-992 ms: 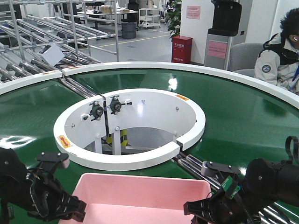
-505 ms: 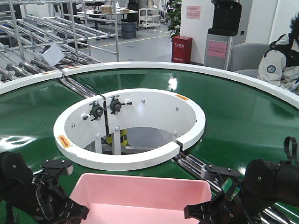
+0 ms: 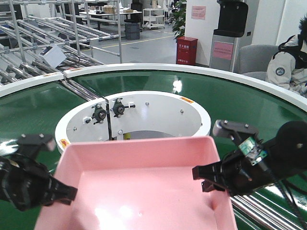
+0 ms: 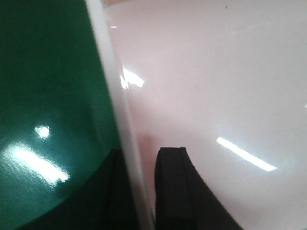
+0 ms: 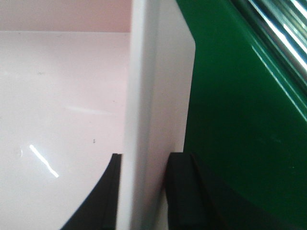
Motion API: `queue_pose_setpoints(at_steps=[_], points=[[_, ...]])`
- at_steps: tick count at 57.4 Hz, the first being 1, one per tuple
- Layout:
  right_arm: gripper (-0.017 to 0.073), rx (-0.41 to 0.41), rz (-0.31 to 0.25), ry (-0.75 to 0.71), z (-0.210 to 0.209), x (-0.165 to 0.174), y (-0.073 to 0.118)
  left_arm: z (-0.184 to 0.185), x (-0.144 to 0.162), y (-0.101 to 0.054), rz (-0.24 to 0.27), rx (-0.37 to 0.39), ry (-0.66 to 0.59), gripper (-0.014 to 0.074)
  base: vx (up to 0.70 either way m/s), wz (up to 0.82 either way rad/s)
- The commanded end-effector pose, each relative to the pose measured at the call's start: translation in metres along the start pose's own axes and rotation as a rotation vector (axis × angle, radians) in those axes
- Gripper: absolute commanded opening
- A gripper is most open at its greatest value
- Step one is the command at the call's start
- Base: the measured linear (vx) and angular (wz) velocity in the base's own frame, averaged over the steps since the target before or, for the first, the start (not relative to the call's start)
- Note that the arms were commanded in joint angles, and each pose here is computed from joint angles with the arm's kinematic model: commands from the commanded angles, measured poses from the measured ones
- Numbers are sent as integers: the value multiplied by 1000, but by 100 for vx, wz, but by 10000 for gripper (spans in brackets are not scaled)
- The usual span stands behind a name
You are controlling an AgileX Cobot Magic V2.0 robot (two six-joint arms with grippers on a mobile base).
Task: Grab pink bin and stack on right shelf
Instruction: 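Close both grippers on the bin walls and lift the pink bin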
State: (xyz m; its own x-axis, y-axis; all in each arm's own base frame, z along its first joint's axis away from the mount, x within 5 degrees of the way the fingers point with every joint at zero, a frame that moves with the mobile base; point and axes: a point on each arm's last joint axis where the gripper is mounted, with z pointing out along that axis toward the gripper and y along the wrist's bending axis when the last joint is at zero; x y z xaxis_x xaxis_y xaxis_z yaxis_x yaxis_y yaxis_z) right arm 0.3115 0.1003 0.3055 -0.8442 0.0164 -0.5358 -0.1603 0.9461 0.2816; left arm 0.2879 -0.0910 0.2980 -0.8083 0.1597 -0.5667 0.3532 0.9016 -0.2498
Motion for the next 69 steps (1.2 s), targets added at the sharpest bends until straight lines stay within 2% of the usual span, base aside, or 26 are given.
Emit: queue_pose_setpoints(at_steps=[1, 14, 23, 28, 69], points=[[-8, -59, -6, -172, -43, -14, 12, -48, -7, -19, 22, 39, -147, -8, 0, 0], [-8, -43, -72, -309, -96, -9, 17, -98, -1, -33, 64, 36, -299, -8, 0, 0], [-8, -11, -107, -327, -106, -6, 15, -106, 0, -35, 60, 37, -331, -6, 0, 0], [-8, -11, -108, -322, -106, -5, 15, -106, 1, -36, 45, 50, -325, -6, 0, 0], [-8, -9, -109, -322, -106, -6, 15, -105, 1, -35, 49, 44, -326, -5, 0, 0]])
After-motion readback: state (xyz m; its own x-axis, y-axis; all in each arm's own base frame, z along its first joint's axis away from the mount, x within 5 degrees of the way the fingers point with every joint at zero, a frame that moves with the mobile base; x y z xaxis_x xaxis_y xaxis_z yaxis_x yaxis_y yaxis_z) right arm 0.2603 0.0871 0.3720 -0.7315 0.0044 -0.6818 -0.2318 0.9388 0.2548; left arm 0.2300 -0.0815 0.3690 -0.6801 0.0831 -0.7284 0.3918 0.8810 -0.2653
